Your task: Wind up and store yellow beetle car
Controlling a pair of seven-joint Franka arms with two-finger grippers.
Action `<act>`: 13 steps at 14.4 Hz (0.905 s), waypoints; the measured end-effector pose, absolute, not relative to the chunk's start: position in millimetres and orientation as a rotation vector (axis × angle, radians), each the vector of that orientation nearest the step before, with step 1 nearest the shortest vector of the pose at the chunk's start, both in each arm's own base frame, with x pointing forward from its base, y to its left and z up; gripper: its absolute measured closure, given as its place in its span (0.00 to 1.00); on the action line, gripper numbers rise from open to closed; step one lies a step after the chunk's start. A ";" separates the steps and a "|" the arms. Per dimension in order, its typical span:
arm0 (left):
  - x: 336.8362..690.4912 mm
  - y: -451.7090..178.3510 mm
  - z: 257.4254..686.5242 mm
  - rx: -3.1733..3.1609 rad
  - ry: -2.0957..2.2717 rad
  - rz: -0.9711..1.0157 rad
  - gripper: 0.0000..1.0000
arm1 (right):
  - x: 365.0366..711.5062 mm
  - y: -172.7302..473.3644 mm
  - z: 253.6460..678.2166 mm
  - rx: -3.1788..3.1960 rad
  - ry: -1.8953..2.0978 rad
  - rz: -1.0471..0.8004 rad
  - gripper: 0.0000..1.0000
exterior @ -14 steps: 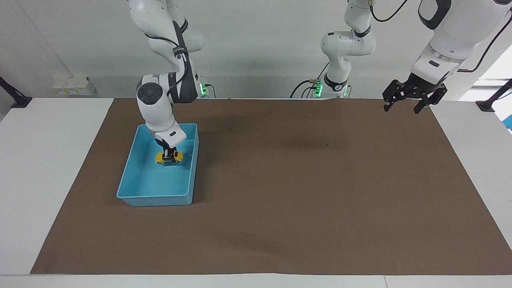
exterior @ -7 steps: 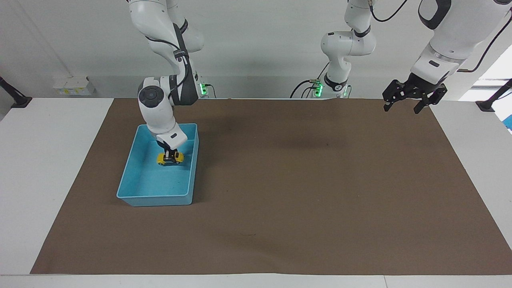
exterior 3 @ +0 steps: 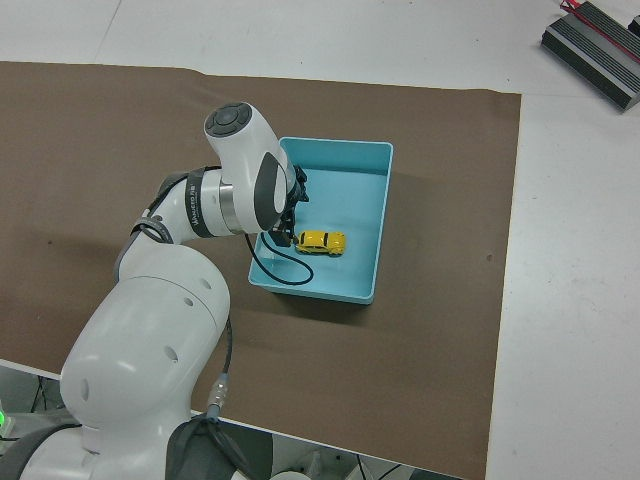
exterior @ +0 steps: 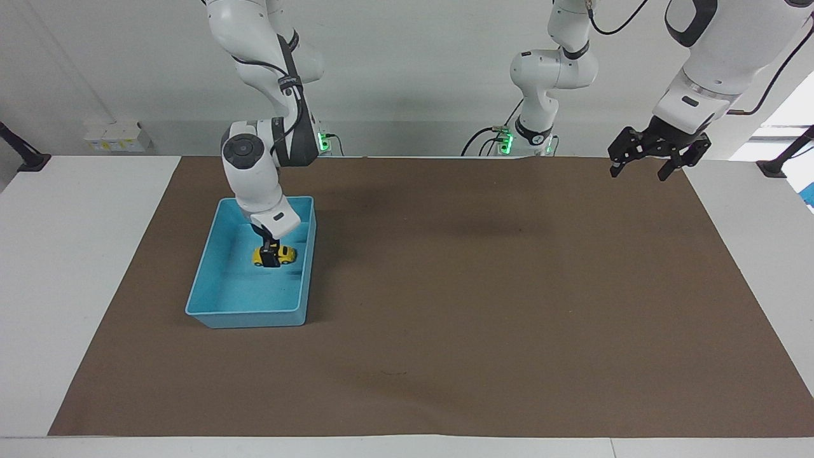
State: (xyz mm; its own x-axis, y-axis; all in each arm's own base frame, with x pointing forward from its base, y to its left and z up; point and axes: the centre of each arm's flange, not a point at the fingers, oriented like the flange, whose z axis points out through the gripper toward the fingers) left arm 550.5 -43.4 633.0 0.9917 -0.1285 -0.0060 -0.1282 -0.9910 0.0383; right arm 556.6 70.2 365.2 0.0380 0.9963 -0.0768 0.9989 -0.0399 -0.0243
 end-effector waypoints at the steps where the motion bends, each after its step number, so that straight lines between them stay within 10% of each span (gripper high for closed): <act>1: 550.5 -43.4 633.0 3.097 -0.200 -0.013 0.00 | 561.5 73.1 378.5 2.278 2.123 -0.093 0.00; 13: 550.5 -43.4 633.0 3.097 -0.200 -0.013 0.00 | 576.1 49.6 526.9 2.858 1.296 0.078 0.00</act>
